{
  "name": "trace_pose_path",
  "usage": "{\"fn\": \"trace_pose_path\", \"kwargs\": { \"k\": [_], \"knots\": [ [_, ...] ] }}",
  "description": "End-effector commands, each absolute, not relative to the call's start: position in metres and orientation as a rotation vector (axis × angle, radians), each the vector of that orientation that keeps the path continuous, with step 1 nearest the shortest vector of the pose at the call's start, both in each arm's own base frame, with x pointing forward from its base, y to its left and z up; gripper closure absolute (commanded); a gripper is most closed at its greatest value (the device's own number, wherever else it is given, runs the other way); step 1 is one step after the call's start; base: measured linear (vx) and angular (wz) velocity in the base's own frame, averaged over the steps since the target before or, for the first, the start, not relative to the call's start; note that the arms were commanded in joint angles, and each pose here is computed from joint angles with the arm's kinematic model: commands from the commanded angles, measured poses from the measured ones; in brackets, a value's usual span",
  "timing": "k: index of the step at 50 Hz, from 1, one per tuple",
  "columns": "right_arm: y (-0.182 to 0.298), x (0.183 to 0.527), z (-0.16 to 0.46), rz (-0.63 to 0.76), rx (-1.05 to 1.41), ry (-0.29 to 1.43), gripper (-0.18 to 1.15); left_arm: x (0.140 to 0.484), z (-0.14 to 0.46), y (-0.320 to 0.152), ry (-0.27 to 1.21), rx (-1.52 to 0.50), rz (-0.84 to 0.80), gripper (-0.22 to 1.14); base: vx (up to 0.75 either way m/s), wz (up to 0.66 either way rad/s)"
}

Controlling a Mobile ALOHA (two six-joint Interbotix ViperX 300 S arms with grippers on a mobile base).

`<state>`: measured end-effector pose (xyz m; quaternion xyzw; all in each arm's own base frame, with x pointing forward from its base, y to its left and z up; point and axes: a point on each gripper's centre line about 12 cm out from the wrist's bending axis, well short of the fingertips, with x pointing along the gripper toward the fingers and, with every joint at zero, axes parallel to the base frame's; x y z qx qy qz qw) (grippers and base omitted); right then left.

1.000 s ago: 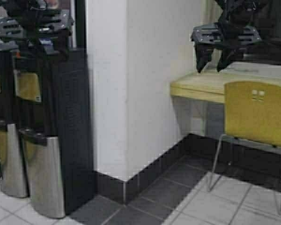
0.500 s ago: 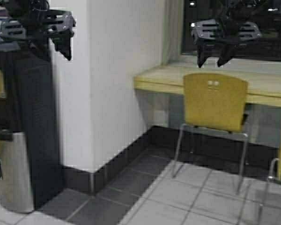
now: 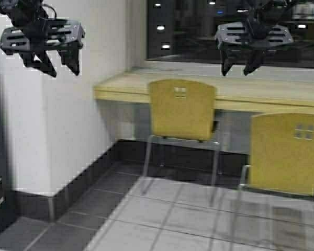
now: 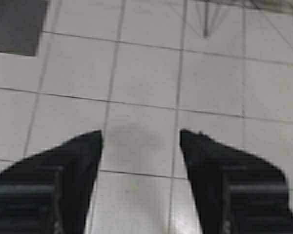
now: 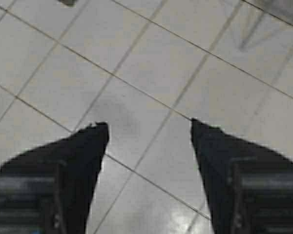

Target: Push the chairs under the table

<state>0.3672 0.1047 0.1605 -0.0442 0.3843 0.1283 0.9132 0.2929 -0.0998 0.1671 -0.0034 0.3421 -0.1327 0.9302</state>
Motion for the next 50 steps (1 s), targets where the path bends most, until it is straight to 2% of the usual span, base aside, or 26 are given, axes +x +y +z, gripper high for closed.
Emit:
{"fn": "trace_pose_path", "kwargs": {
  "k": [1,40,45,50],
  "knots": [
    [0.107,0.37,0.169,0.267,-0.086,0.766,0.09,0.298,0.175,-0.101,0.675,-0.01,-0.274,0.06,-0.06,-0.33],
    [0.105,0.364,0.157,0.233,-0.015,0.831,0.09,0.299,0.163,-0.102,0.743,-0.113,-0.232,0.06,-0.01,-0.31],
    [0.1,0.361,0.149,0.2,0.029,0.851,0.09,0.301,0.155,-0.103,0.774,-0.156,-0.208,0.06,0.05,-0.21],
    [0.089,0.361,0.134,0.113,0.178,0.863,0.09,0.308,0.141,-0.106,0.811,-0.21,-0.174,0.06,0.06,-0.17]
  ]
}}
